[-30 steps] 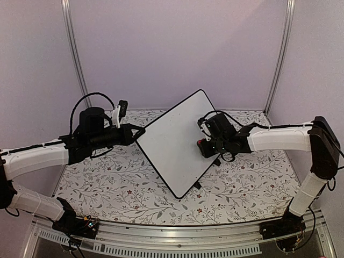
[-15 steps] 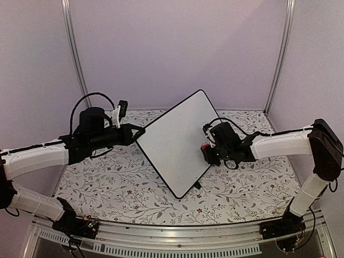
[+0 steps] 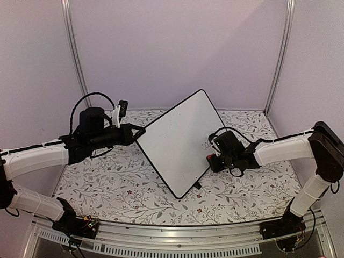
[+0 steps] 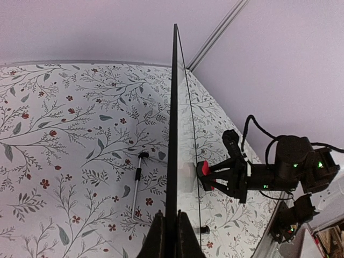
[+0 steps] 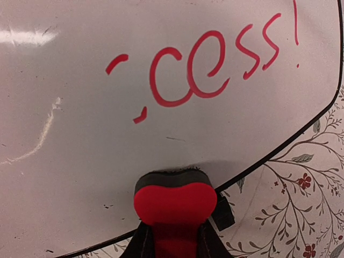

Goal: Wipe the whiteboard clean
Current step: Erase the whiteboard on the whiteboard stand.

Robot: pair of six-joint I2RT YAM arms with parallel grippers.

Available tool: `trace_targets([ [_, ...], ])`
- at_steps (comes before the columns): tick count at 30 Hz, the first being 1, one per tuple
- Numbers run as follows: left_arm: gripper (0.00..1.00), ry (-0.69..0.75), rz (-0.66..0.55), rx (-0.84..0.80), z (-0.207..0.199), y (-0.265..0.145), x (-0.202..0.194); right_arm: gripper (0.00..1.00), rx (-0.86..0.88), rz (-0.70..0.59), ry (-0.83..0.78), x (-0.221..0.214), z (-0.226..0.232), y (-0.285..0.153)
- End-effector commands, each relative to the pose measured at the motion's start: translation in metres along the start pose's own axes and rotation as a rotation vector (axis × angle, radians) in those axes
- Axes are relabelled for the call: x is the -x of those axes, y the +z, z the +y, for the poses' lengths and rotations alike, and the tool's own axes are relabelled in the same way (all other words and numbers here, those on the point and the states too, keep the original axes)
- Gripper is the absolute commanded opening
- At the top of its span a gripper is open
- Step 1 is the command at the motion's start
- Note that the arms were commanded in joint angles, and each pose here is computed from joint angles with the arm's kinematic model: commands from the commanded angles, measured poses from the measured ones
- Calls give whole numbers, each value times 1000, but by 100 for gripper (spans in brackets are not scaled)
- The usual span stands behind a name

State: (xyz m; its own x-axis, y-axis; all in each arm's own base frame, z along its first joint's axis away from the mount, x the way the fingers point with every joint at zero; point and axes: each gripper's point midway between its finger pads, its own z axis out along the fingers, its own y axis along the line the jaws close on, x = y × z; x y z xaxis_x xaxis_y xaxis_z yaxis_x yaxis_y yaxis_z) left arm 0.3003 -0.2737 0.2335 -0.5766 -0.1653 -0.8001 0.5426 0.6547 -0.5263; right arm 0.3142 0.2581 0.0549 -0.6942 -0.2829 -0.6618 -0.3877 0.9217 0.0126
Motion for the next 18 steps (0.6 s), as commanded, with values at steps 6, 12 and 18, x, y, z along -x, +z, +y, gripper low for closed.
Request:
trace_targets([
  [6, 0, 99, 45, -94, -20, 0, -11, 23, 37, -11, 23, 19, 3, -1],
  [12, 0, 100, 44, -94, -20, 0, -10, 23, 39, -41, -1, 49, 9, 1],
  [18, 0, 100, 43, -94, -21, 0, -10, 23, 34, -59, -15, 69, 11, 6],
])
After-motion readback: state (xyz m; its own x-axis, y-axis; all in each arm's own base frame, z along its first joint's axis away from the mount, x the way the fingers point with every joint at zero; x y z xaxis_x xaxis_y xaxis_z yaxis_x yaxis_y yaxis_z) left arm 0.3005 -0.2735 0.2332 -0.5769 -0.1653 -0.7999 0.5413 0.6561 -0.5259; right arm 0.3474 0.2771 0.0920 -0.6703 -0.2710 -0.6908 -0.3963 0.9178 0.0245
